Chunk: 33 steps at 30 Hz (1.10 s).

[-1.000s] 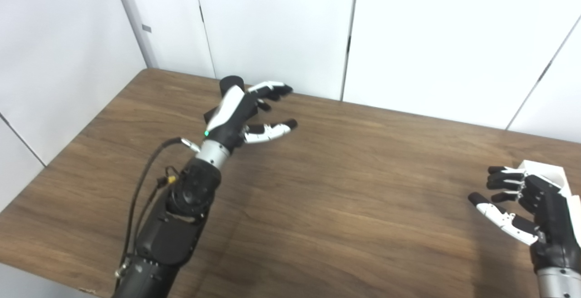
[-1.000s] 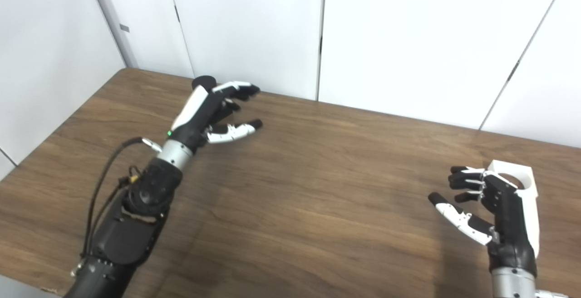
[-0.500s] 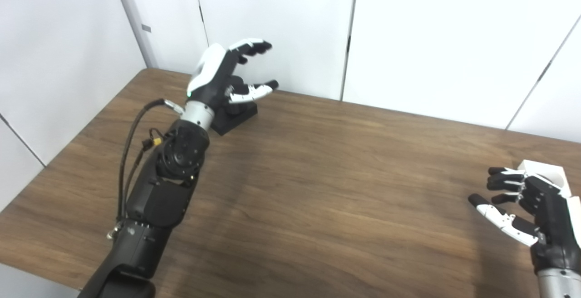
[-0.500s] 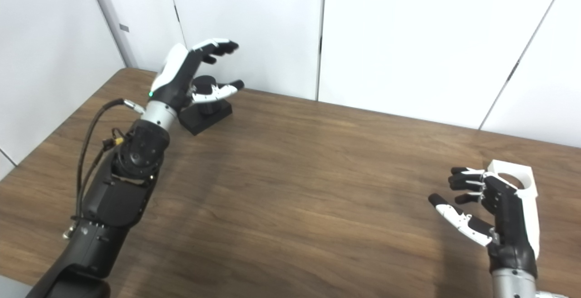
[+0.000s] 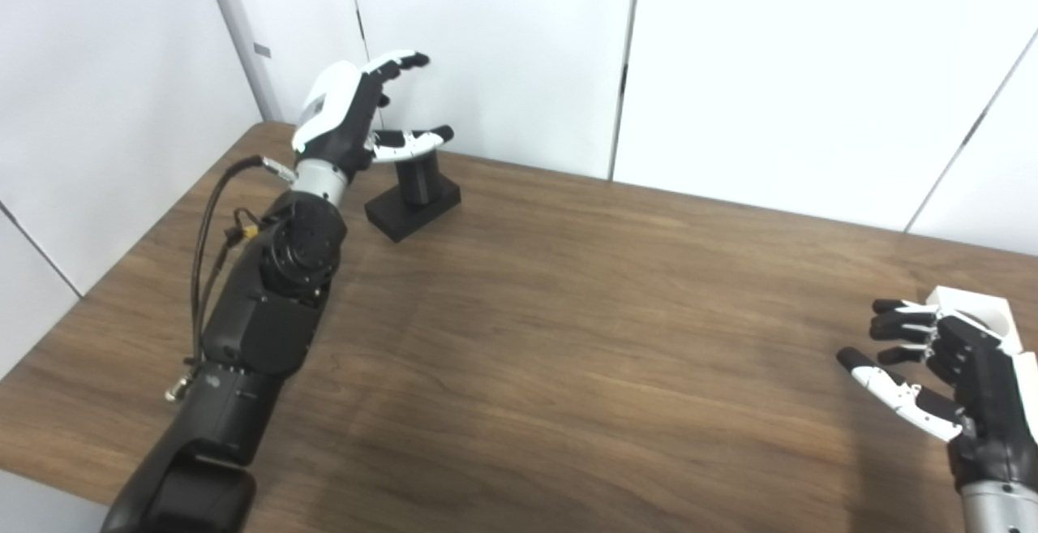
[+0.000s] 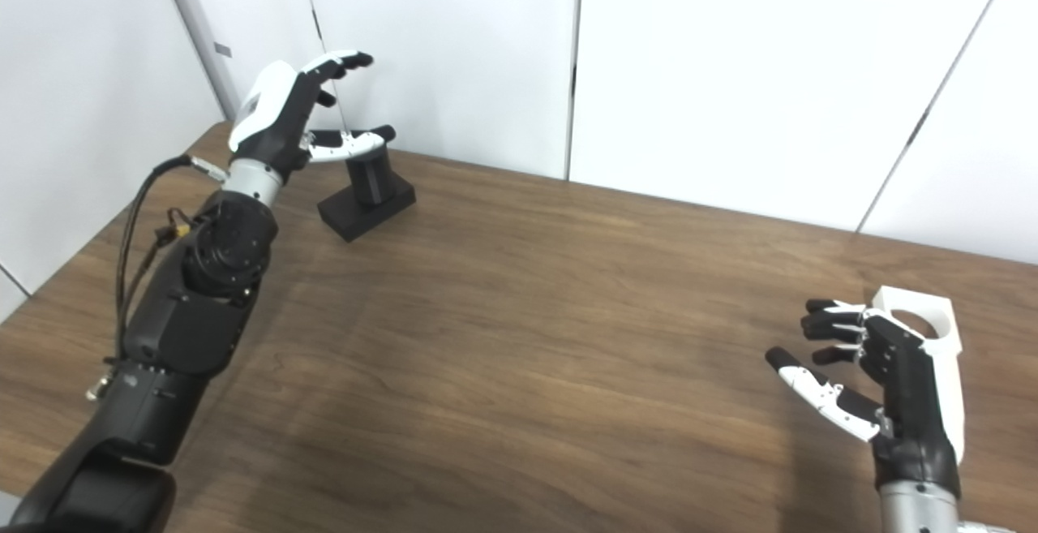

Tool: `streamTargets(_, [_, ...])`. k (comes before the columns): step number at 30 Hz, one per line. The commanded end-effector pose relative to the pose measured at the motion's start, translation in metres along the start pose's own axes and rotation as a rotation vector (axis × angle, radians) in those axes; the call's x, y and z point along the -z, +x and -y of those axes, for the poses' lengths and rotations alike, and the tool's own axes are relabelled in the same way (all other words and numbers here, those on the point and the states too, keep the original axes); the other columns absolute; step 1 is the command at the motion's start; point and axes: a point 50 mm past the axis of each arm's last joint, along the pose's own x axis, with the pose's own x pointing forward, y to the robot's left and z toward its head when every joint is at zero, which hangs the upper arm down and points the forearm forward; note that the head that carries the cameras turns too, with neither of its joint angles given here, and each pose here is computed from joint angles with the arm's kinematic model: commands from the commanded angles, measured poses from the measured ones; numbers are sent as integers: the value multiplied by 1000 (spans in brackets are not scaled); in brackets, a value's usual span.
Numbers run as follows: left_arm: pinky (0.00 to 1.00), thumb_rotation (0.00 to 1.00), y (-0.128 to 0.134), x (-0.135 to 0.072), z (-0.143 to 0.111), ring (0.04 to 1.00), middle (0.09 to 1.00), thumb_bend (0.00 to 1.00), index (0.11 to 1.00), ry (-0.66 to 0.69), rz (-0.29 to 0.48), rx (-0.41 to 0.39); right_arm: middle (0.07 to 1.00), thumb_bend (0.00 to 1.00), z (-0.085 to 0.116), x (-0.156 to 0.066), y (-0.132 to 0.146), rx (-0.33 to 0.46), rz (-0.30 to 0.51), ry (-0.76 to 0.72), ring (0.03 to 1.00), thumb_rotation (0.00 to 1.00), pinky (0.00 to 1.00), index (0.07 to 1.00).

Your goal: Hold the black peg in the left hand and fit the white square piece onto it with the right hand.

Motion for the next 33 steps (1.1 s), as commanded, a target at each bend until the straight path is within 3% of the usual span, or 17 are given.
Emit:
streamTargets(1, [691, 370, 18, -13, -27, 875, 894, 827, 827, 77, 26, -86, 675, 499, 5, -16, 6, 20, 68, 9, 600, 112, 479, 492])
streamTargets(12, [791, 452, 26, -4, -28, 956, 950, 894, 843, 224, -94, -76, 672, 500, 6, -14, 7, 15, 70, 1, 598, 112, 473, 492])
streamTargets(17, [839, 456, 27, -3, -25, 982, 965, 900, 800, 284, -126, -32, 668, 500, 6, -14, 7, 22, 73, -3, 582, 112, 457, 492])
streamTargets(20, [839, 513, 27, -2, -22, 986, 968, 948, 781, 335, -141, -2, 669, 500, 6, -14, 7, 24, 66, 4, 582, 112, 460, 492])
streamTargets(24, [889, 554, 28, 0, -17, 1000, 995, 967, 801, 396, -164, 51, 668, 500, 6, -15, 7, 22, 68, 13, 581, 113, 459, 492])
streamTargets(33, [888, 556, 32, 7, -2, 1000, 1000, 989, 806, 435, -196, 114, 661, 500, 7, -16, 7, 25, 68, 21, 584, 112, 460, 492])
